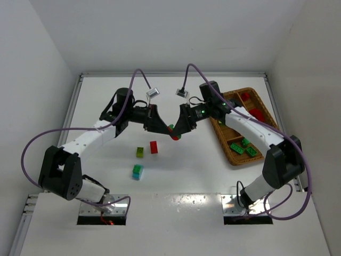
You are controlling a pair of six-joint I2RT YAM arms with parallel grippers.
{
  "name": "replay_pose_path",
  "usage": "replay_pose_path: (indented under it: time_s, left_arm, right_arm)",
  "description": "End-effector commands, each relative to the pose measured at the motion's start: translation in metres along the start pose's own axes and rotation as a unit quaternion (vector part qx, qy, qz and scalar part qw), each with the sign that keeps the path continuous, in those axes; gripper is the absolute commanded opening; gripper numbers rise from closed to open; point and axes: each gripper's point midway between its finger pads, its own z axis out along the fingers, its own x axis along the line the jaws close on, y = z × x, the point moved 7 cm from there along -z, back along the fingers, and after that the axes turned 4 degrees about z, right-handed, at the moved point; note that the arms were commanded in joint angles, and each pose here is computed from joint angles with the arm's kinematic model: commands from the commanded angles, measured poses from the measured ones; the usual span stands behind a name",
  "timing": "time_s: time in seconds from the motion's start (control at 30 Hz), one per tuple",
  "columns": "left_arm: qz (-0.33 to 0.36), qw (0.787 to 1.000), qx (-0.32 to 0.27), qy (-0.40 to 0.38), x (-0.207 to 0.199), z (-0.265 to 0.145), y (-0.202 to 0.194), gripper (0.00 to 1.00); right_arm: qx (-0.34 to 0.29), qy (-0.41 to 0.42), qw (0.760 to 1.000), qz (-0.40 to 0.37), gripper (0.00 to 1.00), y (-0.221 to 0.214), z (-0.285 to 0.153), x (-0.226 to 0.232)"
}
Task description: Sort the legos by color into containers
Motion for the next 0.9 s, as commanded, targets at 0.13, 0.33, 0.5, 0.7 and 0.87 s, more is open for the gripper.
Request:
replay_pose_path:
  time_s: [0.13,0.33,0.5,0.7,0.87]
  left_arm:
    - [0.053,0.998,-0.014,0.010,-0.004,-0.002,0.010,0.00]
    - [0.049,0.999,-0.017,0.014,-0.003,-0.005,0.011,0.00]
    - [0.053,0.998,-0.021,0.016,-0.004,-0.008,0.012,0.00]
    - [0.053,0.998,-0.021,0.016,-0.007,-0.008,0.012,0.00]
    - [0.052,0.998,-0.029,0.027,-0.007,-0.011,0.014,0.00]
  right_arm:
    - [-0.019,0.043,0.998,-0.045,0.54,0.015,-0.013,0.017]
    - [-0.021,0.034,0.998,-0.040,0.56,0.016,-0.012,0.012]
    - [-0.045,0.022,0.998,-0.023,0.36,0.021,-0.020,0.006]
    - [-0.059,-0.001,0.998,-0.005,0.11,0.022,-0.021,-0.002]
    - [-0.115,-0.033,0.992,0.051,0.08,0.017,-0.036,-0.022]
